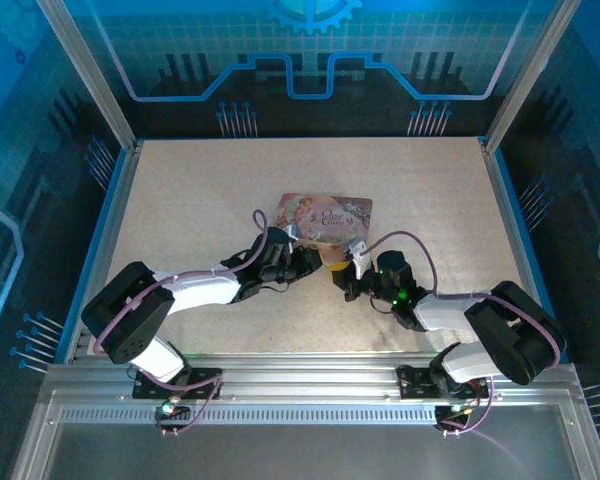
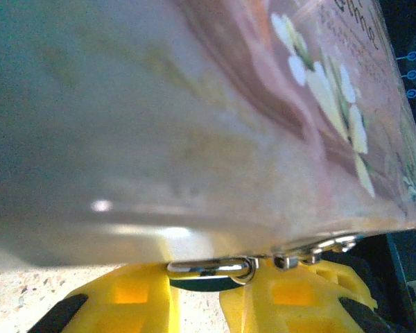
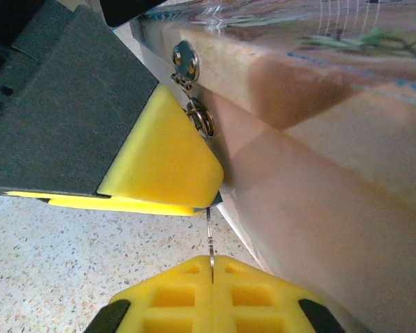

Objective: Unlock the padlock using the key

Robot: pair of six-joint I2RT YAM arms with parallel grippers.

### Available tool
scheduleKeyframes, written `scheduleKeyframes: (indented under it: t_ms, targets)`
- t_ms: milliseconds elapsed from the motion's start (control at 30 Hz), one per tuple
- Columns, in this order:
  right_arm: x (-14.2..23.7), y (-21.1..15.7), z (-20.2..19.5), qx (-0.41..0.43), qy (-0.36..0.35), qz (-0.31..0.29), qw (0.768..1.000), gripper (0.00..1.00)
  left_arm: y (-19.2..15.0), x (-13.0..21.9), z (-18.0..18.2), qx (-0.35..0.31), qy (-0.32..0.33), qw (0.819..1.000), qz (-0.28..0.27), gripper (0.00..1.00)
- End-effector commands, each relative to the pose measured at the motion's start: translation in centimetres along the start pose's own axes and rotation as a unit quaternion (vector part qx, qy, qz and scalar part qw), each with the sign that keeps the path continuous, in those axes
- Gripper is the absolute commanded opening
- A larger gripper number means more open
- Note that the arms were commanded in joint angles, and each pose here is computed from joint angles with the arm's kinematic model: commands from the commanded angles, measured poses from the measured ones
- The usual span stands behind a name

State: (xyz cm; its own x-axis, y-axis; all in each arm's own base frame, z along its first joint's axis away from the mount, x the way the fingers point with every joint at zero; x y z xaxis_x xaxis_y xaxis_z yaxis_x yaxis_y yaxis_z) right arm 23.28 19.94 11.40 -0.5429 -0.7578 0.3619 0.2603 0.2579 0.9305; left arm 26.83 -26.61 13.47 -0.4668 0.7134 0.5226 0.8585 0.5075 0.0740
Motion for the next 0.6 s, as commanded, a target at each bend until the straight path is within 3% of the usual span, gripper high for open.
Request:
scheduleKeyframes:
  t_ms: [0,567]
  targets:
    - [-0.1,1.3,0.0,0.006,0.015,-0.035,0.999,0.02,-0.4,0.6,-4.1,-0.01,-0.068,0.997,0.028,0.17]
    - [-1.0,2.6,-1.6,-0.004,0.021,-0.07,0.997,0.02,-1.0,0.7,-4.3,-0.02,-0.064,0.996,0.053,0.17]
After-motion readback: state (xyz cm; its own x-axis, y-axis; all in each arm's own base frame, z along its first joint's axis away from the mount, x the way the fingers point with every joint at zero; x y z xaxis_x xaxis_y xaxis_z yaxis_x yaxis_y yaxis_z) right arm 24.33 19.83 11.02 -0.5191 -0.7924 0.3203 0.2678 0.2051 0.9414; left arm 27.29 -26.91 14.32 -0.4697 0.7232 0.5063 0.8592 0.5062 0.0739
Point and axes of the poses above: each hand's point on the last joint's axis, 136 mm out from that joint toward the fingers, its own x axis back along the fingers, its own z axis along the line the jaws close on, y = z × x, the point moved 6 cm from there along x, back along the fingers, and after that the axes turned 13 degrees about x, right-handed, at the moved point
